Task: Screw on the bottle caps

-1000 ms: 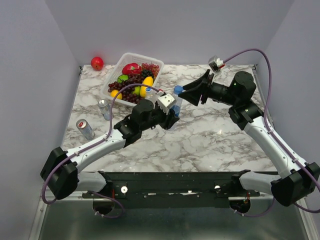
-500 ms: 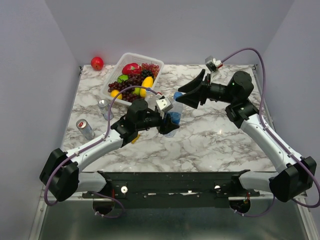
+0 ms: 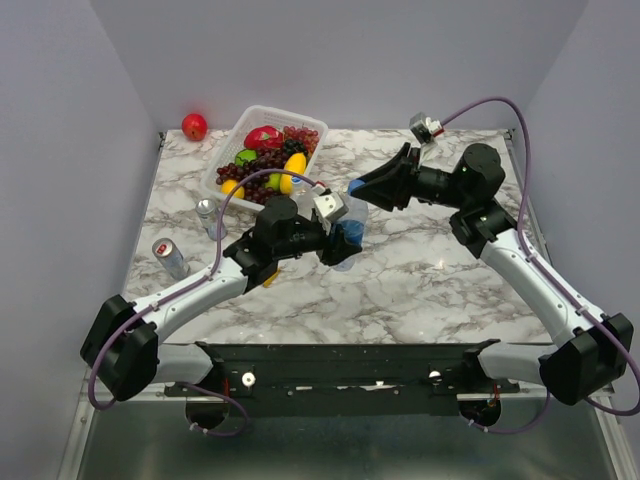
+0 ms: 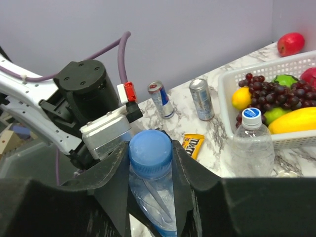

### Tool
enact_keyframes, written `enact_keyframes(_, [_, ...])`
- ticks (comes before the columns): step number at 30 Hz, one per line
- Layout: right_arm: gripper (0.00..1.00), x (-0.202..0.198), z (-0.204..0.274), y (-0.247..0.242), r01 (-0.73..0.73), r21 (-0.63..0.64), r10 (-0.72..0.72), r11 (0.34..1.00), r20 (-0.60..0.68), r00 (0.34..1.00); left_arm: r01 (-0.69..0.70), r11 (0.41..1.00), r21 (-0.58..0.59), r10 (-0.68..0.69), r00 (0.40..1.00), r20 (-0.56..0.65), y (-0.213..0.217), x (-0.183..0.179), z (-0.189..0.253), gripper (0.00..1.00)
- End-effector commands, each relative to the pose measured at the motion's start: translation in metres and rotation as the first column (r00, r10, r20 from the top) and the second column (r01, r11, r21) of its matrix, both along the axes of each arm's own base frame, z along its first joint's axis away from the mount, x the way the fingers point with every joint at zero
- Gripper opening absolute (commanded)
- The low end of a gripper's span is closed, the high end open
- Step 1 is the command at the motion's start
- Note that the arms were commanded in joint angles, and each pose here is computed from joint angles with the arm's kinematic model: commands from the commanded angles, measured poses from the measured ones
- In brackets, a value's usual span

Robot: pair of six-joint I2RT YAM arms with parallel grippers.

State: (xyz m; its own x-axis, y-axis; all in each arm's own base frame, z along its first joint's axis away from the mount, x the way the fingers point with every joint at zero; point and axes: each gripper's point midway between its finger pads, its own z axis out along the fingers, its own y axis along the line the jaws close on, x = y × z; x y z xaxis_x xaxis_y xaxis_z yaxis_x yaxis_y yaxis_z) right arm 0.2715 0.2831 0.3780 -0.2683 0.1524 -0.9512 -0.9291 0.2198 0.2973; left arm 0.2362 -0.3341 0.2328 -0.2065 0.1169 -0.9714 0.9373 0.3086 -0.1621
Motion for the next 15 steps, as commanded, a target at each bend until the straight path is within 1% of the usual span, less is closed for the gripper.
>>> enact_keyframes(1, [0.27,0.024,0.002,-0.008,0.179,-0.028,-0.178,0.983,0.022,0.984,-0.184,0.983,0.0,0.183,0.982,0.051,-0.003,0.029,0.017,0.0])
enact_keyframes(4, [0.27,0.02,0.001,-0.008,0.157,-0.038,-0.156,0.987,0.028,0.987,-0.199,0.98,0.011,0.198,0.979,0.056,-0.002,0.032,0.018,0.0])
enact_keyframes(5, [0.27,0.018,-0.001,-0.008,0.15,-0.043,-0.149,0.988,0.025,0.989,-0.206,0.978,0.018,0.205,0.977,0.06,0.0,0.033,0.017,0.07])
enact_keyframes(7, [0.27,0.015,-0.002,-0.009,0.14,-0.054,-0.138,0.989,0.038,0.99,-0.19,0.981,0.037,0.187,0.979,0.076,0.004,0.03,0.015,0.37])
enact_keyframes(8, [0.27,0.014,-0.004,-0.012,0.141,-0.066,-0.138,0.988,0.036,0.99,-0.198,0.979,0.043,0.195,0.978,0.076,0.008,0.031,0.015,0.68])
enact_keyframes(9, [0.27,0.013,-0.004,-0.016,0.144,-0.072,-0.14,0.987,0.055,0.989,-0.178,0.982,0.057,0.174,0.983,0.064,0.011,0.027,0.009,0.98])
enact_keyframes(12, [0.26,0.021,-0.011,-0.033,0.179,-0.109,-0.173,0.978,0.065,0.983,-0.175,0.98,0.092,0.168,0.983,0.07,0.029,0.027,0.003,0.99])
enact_keyframes(13, [0.25,0.025,-0.014,-0.039,0.192,-0.119,-0.184,0.974,0.071,0.98,-0.149,0.982,0.115,0.144,0.988,0.045,0.035,0.021,-0.003,0.99])
enact_keyframes(14, [0.25,0.031,-0.017,-0.049,0.211,-0.131,-0.202,0.969,0.078,0.976,-0.132,0.982,0.135,0.126,0.991,0.053,0.039,0.019,-0.007,0.99])
enact_keyframes(15, [0.25,0.035,-0.019,-0.055,0.227,-0.143,-0.211,0.963,0.119,0.97,-0.135,0.976,0.17,0.134,0.991,0.016,0.05,0.018,-0.018,0.99])
